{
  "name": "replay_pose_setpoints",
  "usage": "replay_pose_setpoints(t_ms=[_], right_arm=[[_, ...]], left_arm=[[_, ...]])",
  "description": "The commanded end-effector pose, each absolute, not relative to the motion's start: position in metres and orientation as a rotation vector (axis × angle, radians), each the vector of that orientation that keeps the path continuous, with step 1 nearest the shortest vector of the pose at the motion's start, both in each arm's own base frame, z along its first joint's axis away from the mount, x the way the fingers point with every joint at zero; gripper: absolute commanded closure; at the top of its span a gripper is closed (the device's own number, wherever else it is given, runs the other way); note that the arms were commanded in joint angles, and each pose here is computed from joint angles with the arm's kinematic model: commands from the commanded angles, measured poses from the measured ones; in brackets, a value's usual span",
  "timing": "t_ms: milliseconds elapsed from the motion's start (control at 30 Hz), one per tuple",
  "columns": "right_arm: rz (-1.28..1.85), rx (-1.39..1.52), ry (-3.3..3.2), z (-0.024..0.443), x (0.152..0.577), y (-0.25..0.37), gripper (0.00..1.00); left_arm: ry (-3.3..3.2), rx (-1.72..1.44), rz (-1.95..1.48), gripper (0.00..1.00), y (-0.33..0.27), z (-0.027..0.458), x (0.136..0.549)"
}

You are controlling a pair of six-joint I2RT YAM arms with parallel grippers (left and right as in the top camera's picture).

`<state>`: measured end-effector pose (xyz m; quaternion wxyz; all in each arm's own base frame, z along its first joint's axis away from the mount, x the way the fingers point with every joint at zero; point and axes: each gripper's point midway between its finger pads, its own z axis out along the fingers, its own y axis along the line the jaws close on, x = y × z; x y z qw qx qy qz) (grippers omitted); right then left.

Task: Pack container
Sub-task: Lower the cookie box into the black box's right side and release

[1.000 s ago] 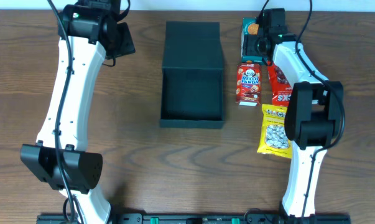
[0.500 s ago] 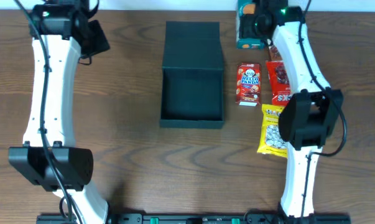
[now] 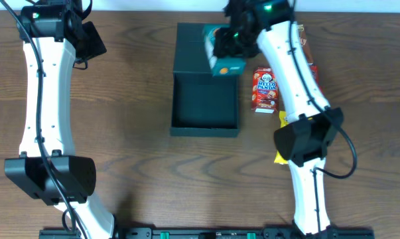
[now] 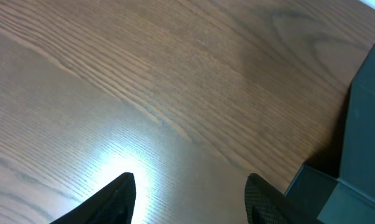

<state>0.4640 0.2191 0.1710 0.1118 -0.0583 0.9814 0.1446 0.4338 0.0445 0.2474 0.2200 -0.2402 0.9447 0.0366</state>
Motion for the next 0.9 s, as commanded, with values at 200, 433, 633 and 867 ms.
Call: replay_pose_setpoints(t_ms=[200,433,633,867], right_arm=[[0.353,-0.293,2.998,0.169,0.401,0.272,0.5],[0.159,-0.214,3.003,0.16,0.387,0.28,0.43],[0.069,-0.14,3.079,0.134,0.371,0.28,0.44],[0.046,0.003,3.109,0.104,0.37,0.282,0.5]], left_arm=[[2.625,-0.649,0.126,0.43,0.049,0.246,0.433],[2.626,-0.649,0.126,0.42,0.049,0.245,0.433],[2.626,-0.649,0.126,0.42,0.049,0.245,0.433],[2.624,-0.649,0.125,0.42,0.049,0.246,0.433]])
